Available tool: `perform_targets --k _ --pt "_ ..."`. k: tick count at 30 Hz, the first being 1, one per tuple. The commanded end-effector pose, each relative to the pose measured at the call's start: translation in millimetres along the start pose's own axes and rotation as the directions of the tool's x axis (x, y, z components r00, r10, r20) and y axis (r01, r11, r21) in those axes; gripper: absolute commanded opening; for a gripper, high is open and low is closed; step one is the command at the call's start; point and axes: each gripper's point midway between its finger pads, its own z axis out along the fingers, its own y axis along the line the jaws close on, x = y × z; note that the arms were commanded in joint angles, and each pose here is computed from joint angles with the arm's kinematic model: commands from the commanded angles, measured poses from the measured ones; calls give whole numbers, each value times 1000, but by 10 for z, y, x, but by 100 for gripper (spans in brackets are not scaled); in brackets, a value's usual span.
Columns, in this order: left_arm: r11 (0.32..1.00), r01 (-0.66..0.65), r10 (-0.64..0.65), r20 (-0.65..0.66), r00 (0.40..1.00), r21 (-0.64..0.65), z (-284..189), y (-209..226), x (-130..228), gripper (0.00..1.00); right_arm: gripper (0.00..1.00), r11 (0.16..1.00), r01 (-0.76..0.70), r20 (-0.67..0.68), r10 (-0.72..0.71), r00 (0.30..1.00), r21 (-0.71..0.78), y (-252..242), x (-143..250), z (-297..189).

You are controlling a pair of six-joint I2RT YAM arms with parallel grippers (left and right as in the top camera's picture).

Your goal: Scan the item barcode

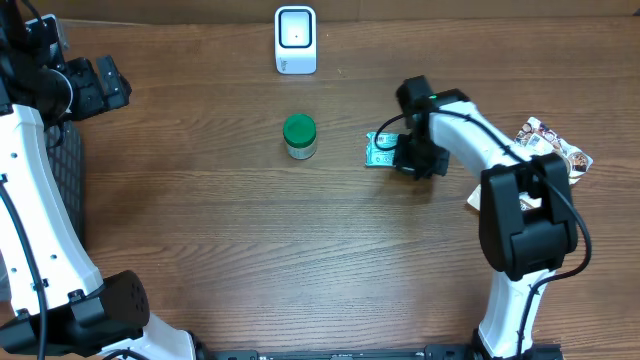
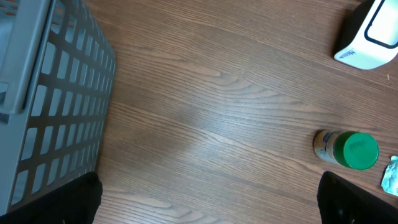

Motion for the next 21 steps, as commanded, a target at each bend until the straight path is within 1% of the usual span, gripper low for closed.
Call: perform_targets --k 1,2,4,5,6,7,9,12,17,21 --pt "1000 -17 17 -3 1000 -2 7 -1 7 100 16 967 134 35 -129 991 -219 240 -101 -384" --pt "1000 -17 17 -3 1000 -2 8 -1 8 100 17 956 147 46 -140 989 -255 270 -113 -465" --pt "1000 -17 17 -3 1000 -2 8 -1 8 100 23 927 184 99 -160 982 -328 313 -171 -703" --pt "1000 -17 17 -3 1000 -2 7 -1 7 100 29 915 204 132 -168 977 -348 304 -212 -818" --pt "1000 -17 17 -3 1000 -2 8 -1 8 99 38 909 213 164 -163 973 -358 280 -264 -904" --pt "1000 -17 17 -3 1000 -2 7 -1 7 100 43 908 209 188 -149 971 -362 246 -318 -960" --pt "1000 -17 17 -3 1000 -2 8 -1 8 100 45 908 194 221 -116 968 -371 183 -441 -998" --pt "1000 -17 17 -3 1000 -2 8 -1 8 100 45 909 163 239 -73 968 -384 139 -604 -900" --pt "1000 -17 17 -3 1000 -2 8 -1 8 99 49 923 93 139 -44 989 -372 66 -596 -506" --pt "1000 -17 17 -3 1000 -2 7 -1 7 100 50 931 47 82 -18 996 -362 -41 -578 -327"
